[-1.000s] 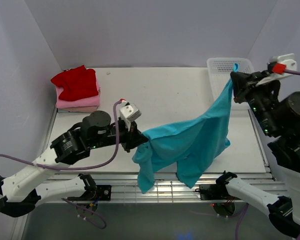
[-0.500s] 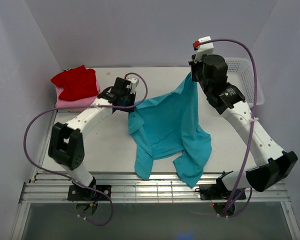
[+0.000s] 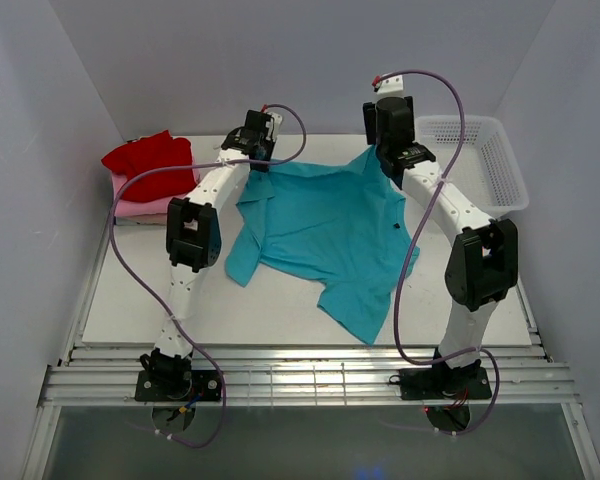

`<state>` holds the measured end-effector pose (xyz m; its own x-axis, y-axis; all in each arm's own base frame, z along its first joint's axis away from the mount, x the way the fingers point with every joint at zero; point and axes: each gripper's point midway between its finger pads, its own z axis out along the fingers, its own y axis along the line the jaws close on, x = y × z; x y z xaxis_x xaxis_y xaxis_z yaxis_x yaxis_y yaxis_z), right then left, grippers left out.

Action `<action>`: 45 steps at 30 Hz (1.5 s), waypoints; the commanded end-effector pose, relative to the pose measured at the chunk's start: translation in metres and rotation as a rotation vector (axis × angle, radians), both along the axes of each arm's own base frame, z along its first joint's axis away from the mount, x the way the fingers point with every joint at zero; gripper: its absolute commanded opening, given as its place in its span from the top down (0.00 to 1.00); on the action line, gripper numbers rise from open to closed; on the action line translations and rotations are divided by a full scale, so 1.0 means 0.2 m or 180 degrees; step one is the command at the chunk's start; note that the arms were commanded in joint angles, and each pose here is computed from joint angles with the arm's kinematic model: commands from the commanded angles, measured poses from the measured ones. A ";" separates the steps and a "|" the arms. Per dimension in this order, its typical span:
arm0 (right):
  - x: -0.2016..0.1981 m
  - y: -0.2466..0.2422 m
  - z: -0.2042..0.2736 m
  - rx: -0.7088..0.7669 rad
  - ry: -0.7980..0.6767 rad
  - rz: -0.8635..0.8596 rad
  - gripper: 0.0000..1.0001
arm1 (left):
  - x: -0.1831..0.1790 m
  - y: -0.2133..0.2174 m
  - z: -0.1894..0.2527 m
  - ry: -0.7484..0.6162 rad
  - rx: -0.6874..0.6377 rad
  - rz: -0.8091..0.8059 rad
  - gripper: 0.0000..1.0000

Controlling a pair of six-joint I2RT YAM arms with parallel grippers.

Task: Fold and stack the t-shirts
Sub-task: Flatten the tshirt out

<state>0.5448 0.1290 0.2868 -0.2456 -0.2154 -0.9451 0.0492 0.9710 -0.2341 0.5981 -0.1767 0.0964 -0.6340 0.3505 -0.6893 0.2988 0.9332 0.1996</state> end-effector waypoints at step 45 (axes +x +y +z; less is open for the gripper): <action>-0.94 0.08 -1.21 0.0934 0.2786 0.0073 0.92 | -1.51 -0.60 -0.56 0.1057 -0.0651 0.0071 1.00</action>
